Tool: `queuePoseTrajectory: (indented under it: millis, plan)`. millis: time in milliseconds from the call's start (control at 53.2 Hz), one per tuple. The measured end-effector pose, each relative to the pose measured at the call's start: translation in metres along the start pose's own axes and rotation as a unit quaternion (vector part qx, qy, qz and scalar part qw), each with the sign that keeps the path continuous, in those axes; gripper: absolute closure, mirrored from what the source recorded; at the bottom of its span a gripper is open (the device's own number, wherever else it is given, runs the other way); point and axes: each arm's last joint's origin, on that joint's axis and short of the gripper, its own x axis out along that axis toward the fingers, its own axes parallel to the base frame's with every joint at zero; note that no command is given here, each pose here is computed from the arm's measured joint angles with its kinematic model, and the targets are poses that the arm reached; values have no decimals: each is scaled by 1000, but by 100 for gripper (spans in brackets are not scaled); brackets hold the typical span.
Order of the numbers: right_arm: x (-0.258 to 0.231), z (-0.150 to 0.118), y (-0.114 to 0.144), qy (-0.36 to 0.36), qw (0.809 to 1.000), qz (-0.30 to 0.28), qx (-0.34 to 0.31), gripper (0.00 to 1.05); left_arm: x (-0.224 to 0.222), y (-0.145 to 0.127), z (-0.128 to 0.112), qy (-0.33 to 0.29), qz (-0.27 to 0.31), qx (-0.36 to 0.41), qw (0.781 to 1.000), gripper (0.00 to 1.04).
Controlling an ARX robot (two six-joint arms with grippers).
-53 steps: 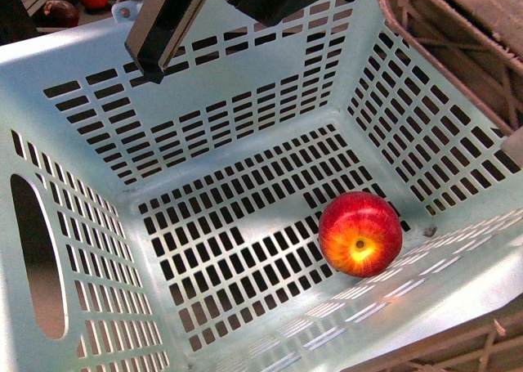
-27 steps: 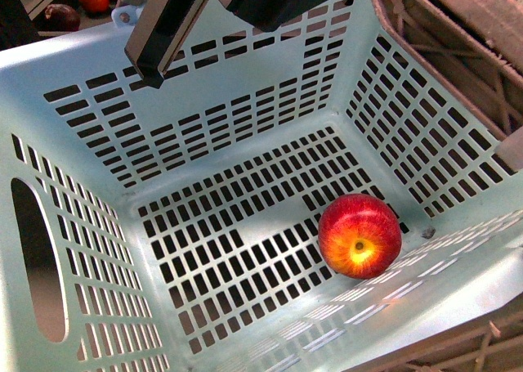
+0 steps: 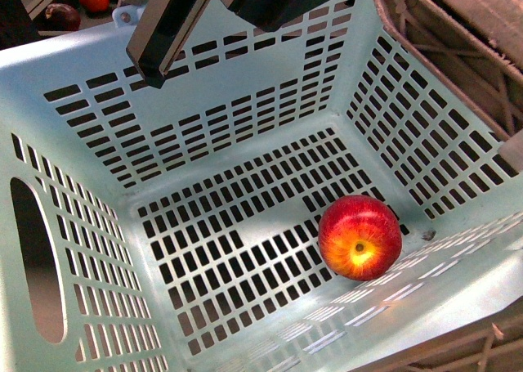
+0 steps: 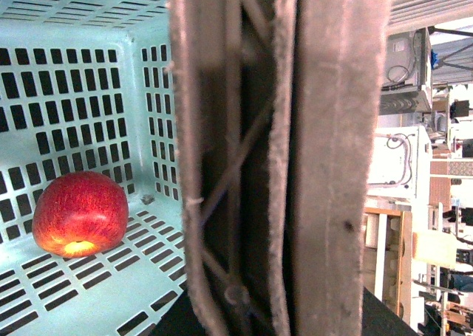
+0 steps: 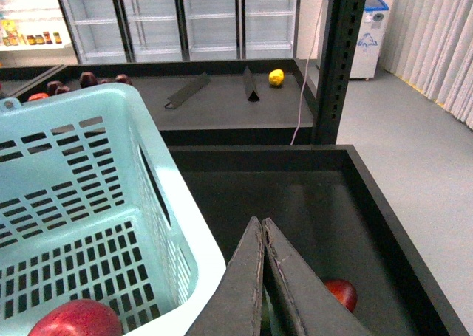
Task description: Pick apple with right arm and hold basket with left
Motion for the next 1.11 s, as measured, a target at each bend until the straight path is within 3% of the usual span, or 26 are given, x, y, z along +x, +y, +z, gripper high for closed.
queuePoseTrajectory:
  millis: [714, 864, 1109]
  plan:
    - [-19, -3, 0, 3, 1000, -1, 0, 101, 0, 0, 0, 0, 0, 0, 1000, 89]
    - [-19, -3, 0, 3, 1000, -1, 0, 75, 0, 0, 0, 0, 0, 0, 1000, 89]
    - [-19, -3, 0, 3, 1000, -1, 0, 19, 0, 0, 0, 0, 0, 0, 1000, 89]
